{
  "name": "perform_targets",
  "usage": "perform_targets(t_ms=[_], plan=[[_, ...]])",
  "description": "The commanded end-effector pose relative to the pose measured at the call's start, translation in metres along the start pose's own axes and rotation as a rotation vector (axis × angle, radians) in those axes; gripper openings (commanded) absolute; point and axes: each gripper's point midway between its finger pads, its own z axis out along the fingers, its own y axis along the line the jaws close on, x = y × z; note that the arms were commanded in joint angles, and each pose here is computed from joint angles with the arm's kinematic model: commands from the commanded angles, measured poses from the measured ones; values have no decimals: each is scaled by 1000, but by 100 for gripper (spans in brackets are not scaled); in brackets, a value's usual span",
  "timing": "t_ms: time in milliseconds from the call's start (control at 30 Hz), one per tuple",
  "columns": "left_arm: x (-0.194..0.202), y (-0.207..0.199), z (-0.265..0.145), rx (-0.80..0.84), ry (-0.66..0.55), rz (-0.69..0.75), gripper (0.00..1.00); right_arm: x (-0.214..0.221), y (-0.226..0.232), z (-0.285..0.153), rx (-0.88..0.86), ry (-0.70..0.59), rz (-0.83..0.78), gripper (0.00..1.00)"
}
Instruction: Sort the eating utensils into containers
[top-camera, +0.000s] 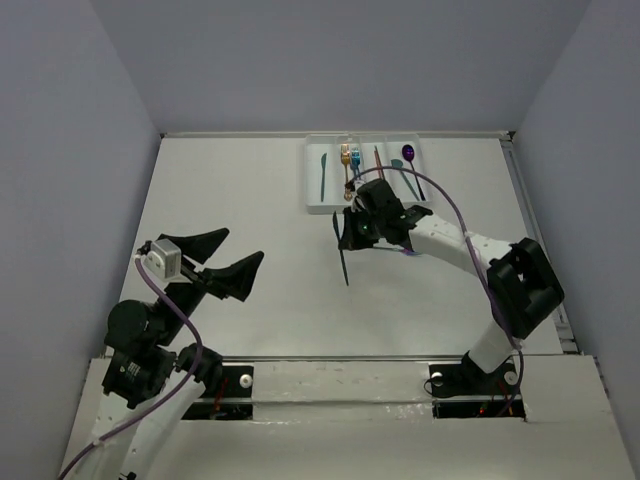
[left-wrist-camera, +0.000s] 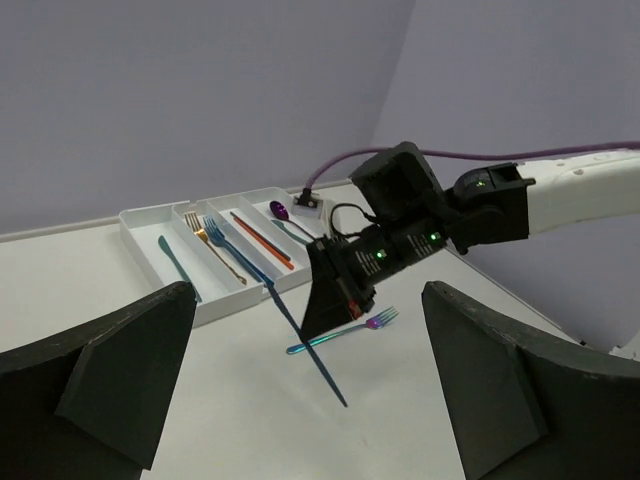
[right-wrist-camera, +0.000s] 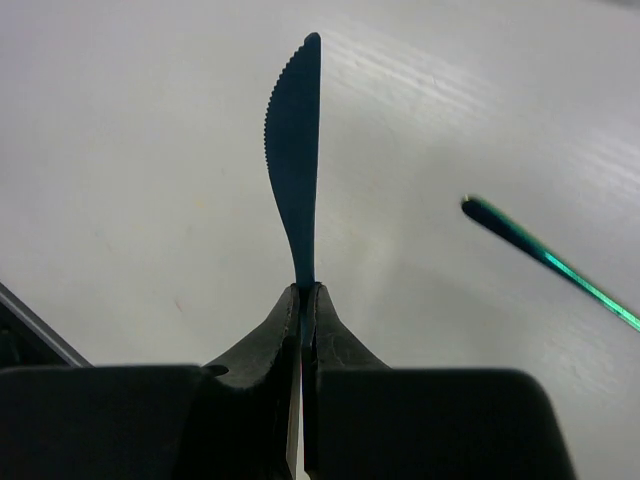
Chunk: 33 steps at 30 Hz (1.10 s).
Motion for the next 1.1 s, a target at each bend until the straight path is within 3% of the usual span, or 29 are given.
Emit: perform_targets(t_ms=[0, 167, 300, 567, 967, 1067], plan=[[-16, -4, 3, 12, -40, 12, 99, -73, 23, 16, -44, -185, -39, 0], [-12, -1, 7, 0, -23, 12, 99, -147, 32, 33, -71, -302, -19, 0], [-11, 1, 8, -10, -18, 10, 99, -192, 13, 43, -119, -368, 62, 0], [-7, 2, 12, -8, -3, 10, 99, -254, -20, 70, -109, -440, 136, 0], [-9, 2, 13, -7, -5, 13, 99, -257, -40, 113, -80, -381, 162, 0], [-6, 2, 14, -7, 3, 12, 99, -257, -39, 111, -80, -379, 158, 13]])
